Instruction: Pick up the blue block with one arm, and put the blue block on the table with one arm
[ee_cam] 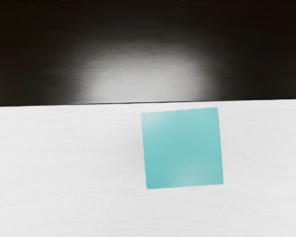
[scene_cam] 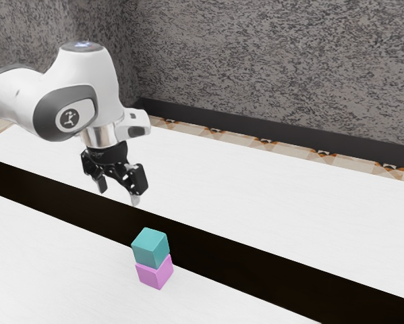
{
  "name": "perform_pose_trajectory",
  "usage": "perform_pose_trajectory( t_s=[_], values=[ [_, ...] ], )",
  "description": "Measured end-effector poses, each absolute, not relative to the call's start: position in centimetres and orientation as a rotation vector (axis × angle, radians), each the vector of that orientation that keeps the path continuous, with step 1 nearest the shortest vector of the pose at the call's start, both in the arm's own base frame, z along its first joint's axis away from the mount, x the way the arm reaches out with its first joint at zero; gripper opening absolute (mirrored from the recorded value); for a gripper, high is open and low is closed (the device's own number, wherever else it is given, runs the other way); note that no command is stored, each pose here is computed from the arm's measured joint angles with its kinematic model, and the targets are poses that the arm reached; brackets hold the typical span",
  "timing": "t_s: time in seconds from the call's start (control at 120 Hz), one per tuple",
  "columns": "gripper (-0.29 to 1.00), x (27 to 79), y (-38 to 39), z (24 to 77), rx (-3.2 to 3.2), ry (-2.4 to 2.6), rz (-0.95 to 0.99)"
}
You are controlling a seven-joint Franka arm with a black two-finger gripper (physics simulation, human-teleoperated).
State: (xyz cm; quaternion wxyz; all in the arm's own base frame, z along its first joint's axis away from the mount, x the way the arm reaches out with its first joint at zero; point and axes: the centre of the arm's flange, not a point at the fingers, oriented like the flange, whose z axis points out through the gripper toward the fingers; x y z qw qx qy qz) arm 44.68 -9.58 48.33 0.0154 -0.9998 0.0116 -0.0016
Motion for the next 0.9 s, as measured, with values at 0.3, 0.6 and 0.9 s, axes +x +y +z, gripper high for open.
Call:
perform_pose_trajectory(
  t_s=[0.3,0.6,0.9],
  values=[
    [0.7,46.2,-10.3,41.0,-3.138,-0.022,0.044],
    [0.7,45.9,-11.9,36.9,-3.137,-0.037,0.101],
    [0.7,46.9,-11.6,34.1,-3.138,-0.089,0.129]
  ],
)
